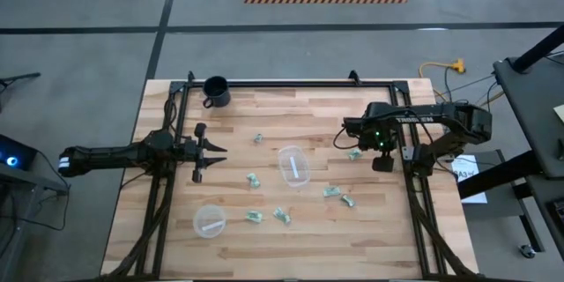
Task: Pick and place items into bin
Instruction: Put the stevia packet into the transparent bin
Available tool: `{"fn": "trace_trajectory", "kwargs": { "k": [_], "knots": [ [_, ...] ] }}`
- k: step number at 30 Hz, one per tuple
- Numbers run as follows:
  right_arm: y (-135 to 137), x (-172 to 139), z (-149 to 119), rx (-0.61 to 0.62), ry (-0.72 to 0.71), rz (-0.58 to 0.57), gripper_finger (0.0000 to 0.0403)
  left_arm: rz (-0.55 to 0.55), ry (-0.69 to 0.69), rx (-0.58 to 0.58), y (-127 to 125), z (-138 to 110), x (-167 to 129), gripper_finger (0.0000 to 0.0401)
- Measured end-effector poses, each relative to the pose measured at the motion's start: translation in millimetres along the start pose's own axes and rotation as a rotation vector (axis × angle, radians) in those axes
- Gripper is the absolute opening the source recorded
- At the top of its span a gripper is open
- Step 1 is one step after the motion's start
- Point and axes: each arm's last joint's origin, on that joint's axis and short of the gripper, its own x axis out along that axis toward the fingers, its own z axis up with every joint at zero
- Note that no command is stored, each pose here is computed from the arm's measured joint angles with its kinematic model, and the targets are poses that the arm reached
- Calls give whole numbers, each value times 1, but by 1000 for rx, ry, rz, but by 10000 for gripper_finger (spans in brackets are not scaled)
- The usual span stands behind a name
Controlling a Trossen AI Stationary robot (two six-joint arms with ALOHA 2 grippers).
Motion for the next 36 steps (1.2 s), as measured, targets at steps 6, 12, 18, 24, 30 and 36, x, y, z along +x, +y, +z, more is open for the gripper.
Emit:
{"fn": "trace_trajectory", "kwargs": {
  "k": [6,12,18,24,30,36],
  "knots": [
    [-1,0,4,-16,-62,-15,286,0,0,0,0,0,0,94],
    [-1,0,1,-13,-71,-44,281,0,1,0,0,0,0,94],
    [-2,1,2,-13,-70,-52,281,0,0,0,0,0,0,94],
    [-2,2,1,-11,-65,-71,276,0,0,0,0,0,0,94],
    [-1,1,2,-14,-69,-51,276,0,0,0,0,0,0,94],
    [5,-15,11,-79,-256,68,274,0,0,0,0,0,0,94]
  ]
}}
